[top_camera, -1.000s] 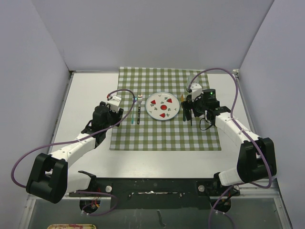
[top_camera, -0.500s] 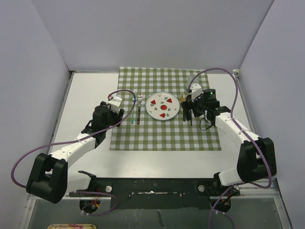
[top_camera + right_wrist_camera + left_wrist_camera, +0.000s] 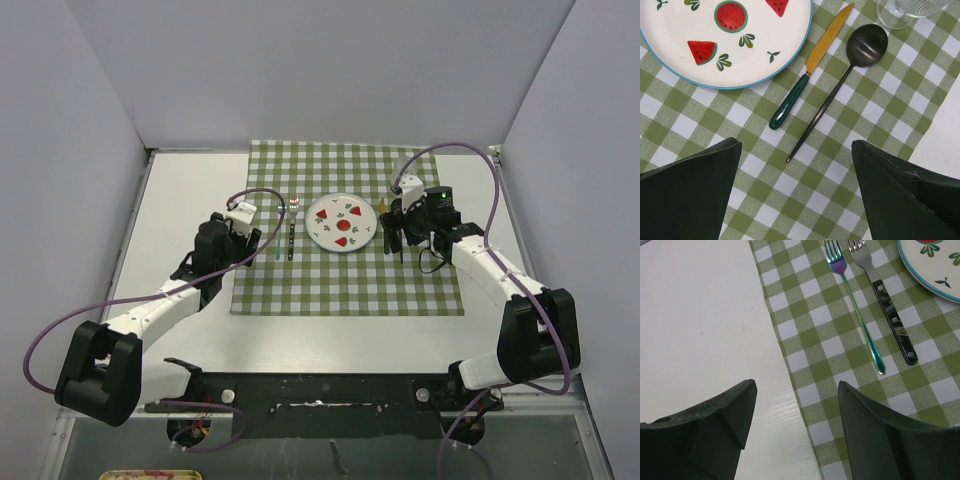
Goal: Set the dinner table for one person
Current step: Reset both arms
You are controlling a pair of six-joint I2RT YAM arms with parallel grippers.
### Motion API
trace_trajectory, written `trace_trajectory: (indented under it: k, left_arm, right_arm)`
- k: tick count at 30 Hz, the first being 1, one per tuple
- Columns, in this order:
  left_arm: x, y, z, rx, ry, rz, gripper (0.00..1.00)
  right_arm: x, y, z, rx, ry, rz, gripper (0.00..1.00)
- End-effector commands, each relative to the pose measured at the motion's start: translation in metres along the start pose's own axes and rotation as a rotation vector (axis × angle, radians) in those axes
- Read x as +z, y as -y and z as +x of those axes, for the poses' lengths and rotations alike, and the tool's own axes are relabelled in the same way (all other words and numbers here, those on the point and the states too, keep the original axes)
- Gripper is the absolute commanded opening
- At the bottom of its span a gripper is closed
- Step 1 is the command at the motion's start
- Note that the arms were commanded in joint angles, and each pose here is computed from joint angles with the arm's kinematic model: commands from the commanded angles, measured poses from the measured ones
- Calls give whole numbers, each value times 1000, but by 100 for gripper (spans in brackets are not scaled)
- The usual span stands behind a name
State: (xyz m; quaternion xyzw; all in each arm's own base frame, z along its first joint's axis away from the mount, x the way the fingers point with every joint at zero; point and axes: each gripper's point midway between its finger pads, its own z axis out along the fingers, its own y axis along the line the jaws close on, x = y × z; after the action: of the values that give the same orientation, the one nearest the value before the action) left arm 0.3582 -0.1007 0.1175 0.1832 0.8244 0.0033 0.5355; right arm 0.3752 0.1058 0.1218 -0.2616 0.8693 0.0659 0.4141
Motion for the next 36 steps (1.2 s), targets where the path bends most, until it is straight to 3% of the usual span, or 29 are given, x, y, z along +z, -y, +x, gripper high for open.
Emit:
trace_trajectory:
  k: [1,19,36]
  left_arm:
    - [-1,-6,-24,-7,84,-20,65]
    - [-3,-60,-21,-74,82,-234,67]
    - [-6,-90,-13,-100,66,-365,67]
  right_arm:
    - [-9,9,-28,-24,80,29,98]
    - [-36,72,-25,84,101,274,98]
    - [-41,86,-20,135,93,319,98]
